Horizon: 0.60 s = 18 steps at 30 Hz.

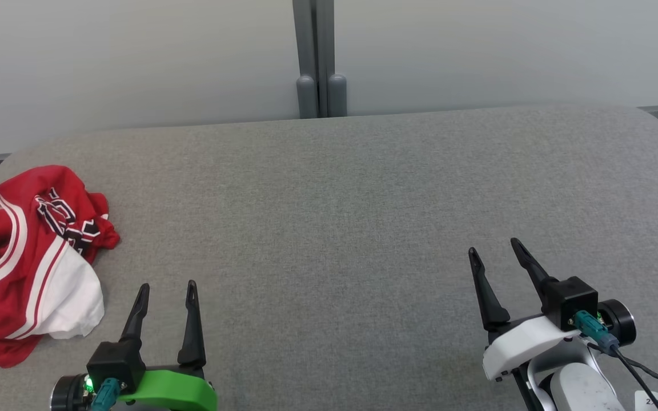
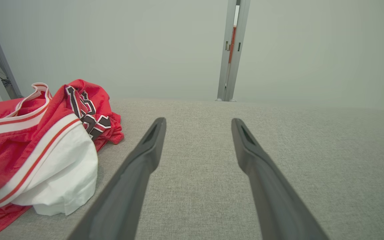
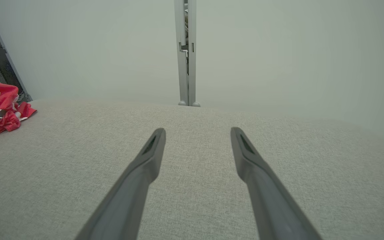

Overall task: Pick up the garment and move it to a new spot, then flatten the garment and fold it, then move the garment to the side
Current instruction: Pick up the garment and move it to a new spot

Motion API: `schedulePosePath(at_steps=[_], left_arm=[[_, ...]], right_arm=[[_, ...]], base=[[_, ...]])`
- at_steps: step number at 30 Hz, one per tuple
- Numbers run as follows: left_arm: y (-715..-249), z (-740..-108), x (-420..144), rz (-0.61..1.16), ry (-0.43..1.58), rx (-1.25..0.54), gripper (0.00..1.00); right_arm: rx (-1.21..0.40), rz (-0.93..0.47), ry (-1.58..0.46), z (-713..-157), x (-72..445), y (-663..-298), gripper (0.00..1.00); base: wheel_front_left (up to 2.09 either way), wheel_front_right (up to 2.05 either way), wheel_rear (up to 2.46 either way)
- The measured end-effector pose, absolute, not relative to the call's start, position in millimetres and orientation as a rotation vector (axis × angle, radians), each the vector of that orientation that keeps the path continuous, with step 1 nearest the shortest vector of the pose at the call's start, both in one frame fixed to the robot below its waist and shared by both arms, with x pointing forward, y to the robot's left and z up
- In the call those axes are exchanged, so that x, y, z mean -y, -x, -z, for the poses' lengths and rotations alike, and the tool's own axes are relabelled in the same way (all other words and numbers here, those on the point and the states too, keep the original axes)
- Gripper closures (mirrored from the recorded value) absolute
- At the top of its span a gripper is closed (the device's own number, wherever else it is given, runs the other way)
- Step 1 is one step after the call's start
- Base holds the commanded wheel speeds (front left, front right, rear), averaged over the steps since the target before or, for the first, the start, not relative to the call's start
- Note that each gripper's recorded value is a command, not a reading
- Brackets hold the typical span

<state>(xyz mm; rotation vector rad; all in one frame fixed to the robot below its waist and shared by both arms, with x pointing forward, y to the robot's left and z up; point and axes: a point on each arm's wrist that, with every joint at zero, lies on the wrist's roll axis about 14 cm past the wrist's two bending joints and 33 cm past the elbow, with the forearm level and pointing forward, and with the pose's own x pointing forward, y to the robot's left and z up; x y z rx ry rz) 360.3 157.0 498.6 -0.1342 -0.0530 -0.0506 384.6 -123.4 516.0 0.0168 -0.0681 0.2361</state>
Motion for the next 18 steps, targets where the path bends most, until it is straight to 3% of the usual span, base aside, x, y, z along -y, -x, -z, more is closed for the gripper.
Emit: schedulePosePath(at_steps=[18], left_arm=[[-306, -494, -234, -0.204, 0.113, 0.060, 0.00]], right_arm=[[0.068, -0.479, -0.037, -516, 37, -396, 0.00]], base=[[0.00, 0.00, 0.00]])
